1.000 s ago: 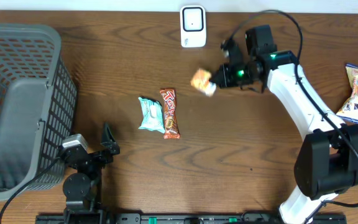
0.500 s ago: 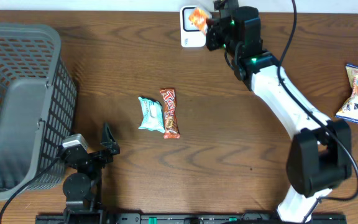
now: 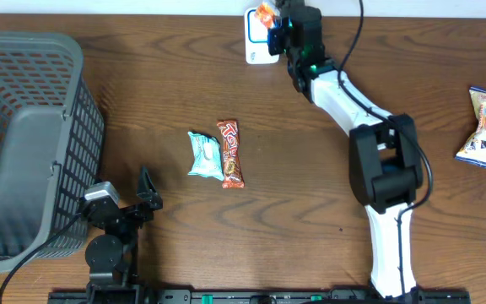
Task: Scan the item barcode
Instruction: 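Hold the orange box in front of the scanner, then carry the orange box right and release it on the table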
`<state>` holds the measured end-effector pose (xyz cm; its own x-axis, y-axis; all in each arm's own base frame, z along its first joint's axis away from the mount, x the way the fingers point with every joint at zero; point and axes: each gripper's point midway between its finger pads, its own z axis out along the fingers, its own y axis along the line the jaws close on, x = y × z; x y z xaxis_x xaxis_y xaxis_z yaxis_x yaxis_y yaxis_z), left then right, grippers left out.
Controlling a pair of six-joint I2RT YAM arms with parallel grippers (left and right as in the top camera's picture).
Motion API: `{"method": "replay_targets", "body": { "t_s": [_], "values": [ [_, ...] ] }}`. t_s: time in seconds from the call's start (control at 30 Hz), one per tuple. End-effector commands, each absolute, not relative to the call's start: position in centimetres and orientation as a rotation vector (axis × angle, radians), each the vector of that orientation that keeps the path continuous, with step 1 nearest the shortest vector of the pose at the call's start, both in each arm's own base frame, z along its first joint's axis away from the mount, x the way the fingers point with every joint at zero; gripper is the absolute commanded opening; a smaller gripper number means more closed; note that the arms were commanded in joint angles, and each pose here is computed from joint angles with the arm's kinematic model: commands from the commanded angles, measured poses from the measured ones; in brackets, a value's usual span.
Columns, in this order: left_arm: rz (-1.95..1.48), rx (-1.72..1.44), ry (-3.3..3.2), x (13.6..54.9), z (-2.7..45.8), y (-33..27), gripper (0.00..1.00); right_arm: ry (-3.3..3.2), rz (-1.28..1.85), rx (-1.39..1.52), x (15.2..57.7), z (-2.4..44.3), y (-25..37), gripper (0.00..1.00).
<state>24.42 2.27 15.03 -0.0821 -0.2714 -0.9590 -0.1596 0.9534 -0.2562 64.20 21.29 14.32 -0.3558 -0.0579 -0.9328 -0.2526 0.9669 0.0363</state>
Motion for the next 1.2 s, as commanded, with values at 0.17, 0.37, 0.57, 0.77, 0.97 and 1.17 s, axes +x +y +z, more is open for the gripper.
{"method": "replay_targets", "body": {
  "t_s": [0.17,0.37,0.57,0.77,0.97,1.17],
  "values": [
    [-0.08,-0.351,1.712,24.3,13.2,2.5,0.98,1.929,0.057,-0.237,65.5,13.2,22.1,0.01],
    [-0.08,-0.351,1.713,24.3,13.2,2.5,0.98,1.965,0.031,-0.162,65.3,16.5,21.0,0.01],
    [-0.08,-0.351,1.712,24.3,13.2,2.5,0.98,2.029,-0.327,-0.057,62.1,22.0,14.3,0.01],
    [-0.08,-0.351,1.713,24.3,13.2,2.5,0.98,2.113,-0.802,0.104,57.3,23.9,4.3,0.01],
    [-0.08,-0.351,1.712,24.3,13.2,2.5,0.98,2.315,-1.065,0.255,53.5,19.6,-7.4,0.01],
    [-0.08,-0.351,1.712,24.3,13.2,2.5,0.98,2.481,-1.174,0.435,49.0,13.8,-17.3,0.02]
  ]
}}
